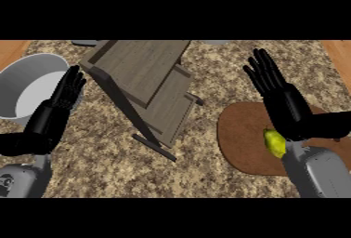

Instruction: Pick the tomato from the cutting board and place it in the tiered basket

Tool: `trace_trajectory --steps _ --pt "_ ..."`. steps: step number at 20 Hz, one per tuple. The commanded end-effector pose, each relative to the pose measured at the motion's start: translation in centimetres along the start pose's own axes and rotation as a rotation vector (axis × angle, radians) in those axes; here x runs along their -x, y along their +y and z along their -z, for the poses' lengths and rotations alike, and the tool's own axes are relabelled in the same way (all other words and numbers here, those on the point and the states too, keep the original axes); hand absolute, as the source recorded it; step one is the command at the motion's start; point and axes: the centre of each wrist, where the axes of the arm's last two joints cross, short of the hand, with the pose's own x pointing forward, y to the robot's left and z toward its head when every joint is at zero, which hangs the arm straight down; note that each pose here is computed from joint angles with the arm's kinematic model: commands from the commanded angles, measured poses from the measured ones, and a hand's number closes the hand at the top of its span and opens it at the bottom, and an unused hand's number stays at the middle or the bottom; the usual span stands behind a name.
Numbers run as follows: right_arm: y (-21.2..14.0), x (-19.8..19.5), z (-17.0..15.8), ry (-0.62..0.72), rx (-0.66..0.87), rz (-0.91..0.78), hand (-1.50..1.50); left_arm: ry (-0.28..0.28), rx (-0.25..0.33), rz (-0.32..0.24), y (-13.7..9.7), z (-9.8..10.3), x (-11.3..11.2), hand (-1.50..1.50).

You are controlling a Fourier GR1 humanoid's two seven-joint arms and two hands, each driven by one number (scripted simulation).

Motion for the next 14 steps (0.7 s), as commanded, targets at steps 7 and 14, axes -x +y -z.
trace_trajectory --steps 7,14 --pt "-17.1 -1.8 -7.6 0.214 0.876 -0.613 1.5 0.431 -0.264 0.0 1.0 -7.1 7.2 0.0" --pt "-14.9 -1.6 -11.1 -0.06 1.47 -0.418 -1.5 0.549 -0.269 -0.022 -3.8 -10.7 9.2 0.0"
